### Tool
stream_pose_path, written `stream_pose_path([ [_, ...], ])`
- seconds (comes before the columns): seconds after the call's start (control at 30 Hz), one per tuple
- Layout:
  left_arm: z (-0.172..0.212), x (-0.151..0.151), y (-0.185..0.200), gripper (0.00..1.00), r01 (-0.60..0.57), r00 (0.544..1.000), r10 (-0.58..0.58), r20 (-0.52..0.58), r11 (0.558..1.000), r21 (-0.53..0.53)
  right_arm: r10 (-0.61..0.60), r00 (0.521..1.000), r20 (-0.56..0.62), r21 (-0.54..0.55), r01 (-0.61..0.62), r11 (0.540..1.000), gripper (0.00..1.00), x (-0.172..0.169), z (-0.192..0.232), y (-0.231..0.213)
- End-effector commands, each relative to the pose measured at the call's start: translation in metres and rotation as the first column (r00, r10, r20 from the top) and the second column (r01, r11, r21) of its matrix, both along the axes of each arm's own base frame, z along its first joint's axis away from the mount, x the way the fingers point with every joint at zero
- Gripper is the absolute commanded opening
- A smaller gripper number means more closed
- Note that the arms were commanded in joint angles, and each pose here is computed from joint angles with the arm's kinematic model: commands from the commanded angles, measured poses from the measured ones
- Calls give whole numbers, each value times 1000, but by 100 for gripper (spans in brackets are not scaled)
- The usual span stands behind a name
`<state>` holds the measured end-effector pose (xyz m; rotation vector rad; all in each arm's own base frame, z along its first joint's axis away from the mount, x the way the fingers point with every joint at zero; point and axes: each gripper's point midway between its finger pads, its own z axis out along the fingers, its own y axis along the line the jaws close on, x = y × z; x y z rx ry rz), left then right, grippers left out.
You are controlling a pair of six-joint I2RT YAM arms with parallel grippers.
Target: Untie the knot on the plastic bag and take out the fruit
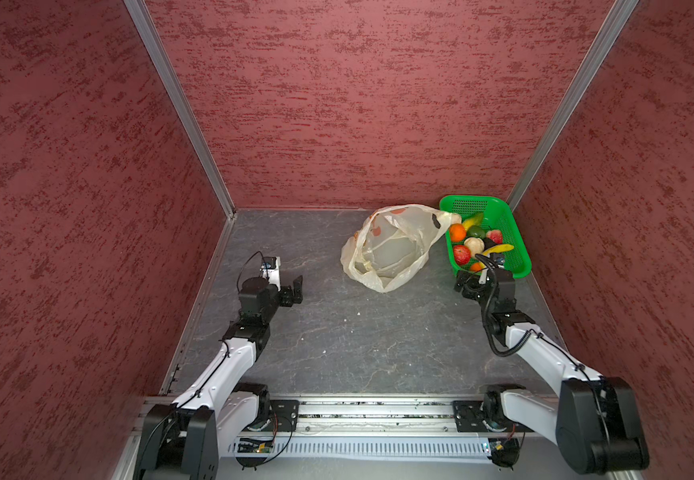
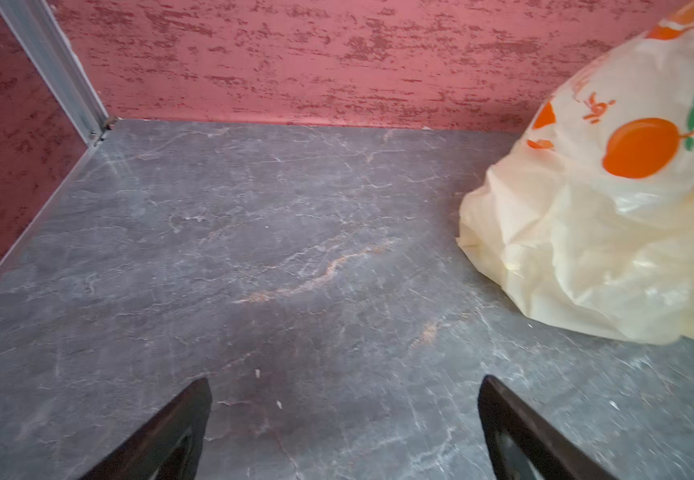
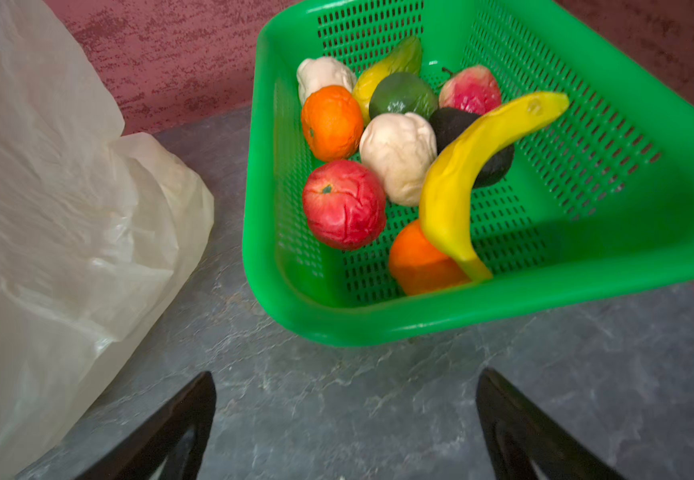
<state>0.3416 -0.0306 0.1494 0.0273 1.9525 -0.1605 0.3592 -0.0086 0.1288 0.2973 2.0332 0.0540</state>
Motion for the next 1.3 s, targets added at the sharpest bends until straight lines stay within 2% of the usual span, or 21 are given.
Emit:
stream_pose_path([
  [0.0,20,13,11,100,-8,992,5,125,1000,23,6,982,189,-91,11,996,98,19,31,-12],
  [0.13,21,18,25,100,-43,980,39,195,999,17,4,976,219,-107,20,994,99,26,21,-21],
  [0.3,8,25,35,99,-61,978,59,198,998,0,-15,962,273,-125,50,991,98,26,20,-30],
  [0.43,3,33,27,98,-23,975,29,219,999,-30,-17,947,321,-127,61,990,98,27,26,-34],
  [0.57,-9,39,25,98,-26,978,28,205,1000,-15,-5,931,365,-119,52,992,98,28,26,-33],
  [0.73,-23,43,33,100,-83,978,86,190,996,-21,-5,932,361,-120,51,991,98,26,7,-33],
  [0.87,-30,47,25,100,-80,979,73,192,996,28,2,932,362,-122,46,991,99,25,7,-31],
  [1.27,-32,51,27,100,-94,981,88,171,995,29,14,934,356,-127,34,991,99,26,6,-29],
])
